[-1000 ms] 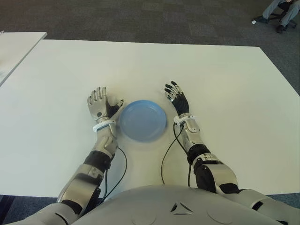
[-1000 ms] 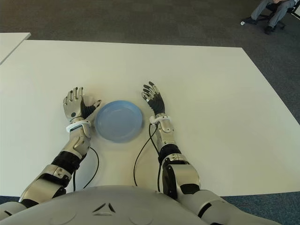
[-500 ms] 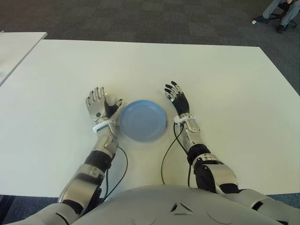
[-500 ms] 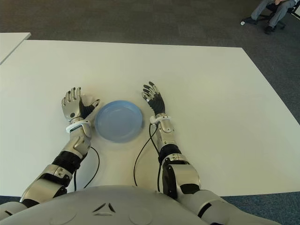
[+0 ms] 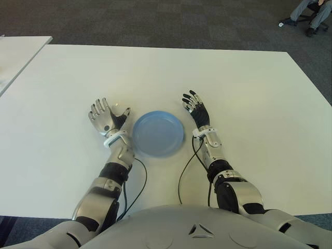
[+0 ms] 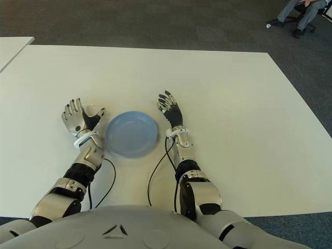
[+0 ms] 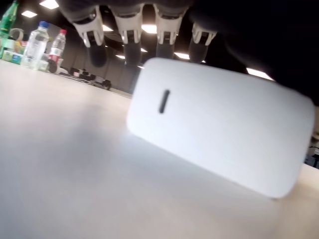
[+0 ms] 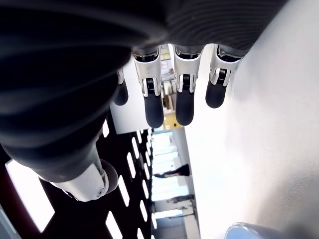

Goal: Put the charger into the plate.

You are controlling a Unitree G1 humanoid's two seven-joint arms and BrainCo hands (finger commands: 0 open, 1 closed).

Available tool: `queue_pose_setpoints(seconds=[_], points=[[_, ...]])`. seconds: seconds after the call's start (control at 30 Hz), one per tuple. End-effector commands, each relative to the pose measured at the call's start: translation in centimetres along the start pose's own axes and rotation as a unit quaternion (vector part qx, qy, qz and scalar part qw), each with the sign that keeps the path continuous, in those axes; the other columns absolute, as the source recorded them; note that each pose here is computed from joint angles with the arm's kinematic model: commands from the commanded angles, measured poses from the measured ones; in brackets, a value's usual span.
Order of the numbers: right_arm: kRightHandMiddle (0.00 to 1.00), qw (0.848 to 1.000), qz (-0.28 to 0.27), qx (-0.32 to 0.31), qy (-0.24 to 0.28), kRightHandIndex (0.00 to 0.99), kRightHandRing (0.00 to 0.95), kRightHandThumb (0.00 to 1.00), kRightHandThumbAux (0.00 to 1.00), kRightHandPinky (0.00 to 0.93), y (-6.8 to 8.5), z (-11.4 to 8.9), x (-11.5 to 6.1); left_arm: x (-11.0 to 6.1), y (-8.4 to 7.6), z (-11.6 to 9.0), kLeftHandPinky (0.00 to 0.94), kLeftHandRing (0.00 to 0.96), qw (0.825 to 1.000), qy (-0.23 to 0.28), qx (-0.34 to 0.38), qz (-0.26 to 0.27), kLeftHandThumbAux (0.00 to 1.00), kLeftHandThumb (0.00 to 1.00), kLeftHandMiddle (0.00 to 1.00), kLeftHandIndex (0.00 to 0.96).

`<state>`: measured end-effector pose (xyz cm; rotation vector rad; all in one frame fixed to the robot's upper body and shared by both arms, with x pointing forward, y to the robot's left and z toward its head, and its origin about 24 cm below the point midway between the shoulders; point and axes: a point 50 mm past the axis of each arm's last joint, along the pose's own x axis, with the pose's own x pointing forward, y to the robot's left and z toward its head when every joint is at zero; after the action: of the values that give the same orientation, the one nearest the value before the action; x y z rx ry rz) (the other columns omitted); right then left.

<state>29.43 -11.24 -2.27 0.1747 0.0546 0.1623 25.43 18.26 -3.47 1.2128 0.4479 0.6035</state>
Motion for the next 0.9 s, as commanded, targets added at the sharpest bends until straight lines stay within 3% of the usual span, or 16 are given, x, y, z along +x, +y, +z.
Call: queue_pose_setpoints(seconds=[0.03,0.53,0.7,0.9], points=[[0.209,0.999,-0.013,0.011,0.038,0.085,0.166,0.083,0.725,0.130,-0.3,-1.6,-1.0,-2.0,-2.3,-2.5,0.092,0.007,0.996,0.063,0.027,-0.061,0.316,0.178,0.000,0.000],[0.204,0.999,-0.012,0.014,0.037,0.086,0.163,0.073,0.727,0.126,0.0,-1.7,-1.0,-1.7,-2.0,-3.0,0.157,0.066,0.991,0.102,0.034,-0.077,0.301,0.252,0.054,0.000],[0.205,0.999,-0.012,0.016,0.038,0.086,0.164,0.074,0.729,0.124,0.1,-1.7,-1.0,-0.9,0.4,-2.1,0.164,0.088,0.990,0.085,0.048,-0.103,0.315,0.262,0.094,0.000],[0.205,0.999,-0.014,0.019,0.038,0.087,0.163,0.073,0.726,0.119,0.1,-1.7,-1.0,-1.1,1.0,-1.9,0.130,0.090,0.988,0.068,0.053,-0.130,0.324,0.282,0.121,0.000]])
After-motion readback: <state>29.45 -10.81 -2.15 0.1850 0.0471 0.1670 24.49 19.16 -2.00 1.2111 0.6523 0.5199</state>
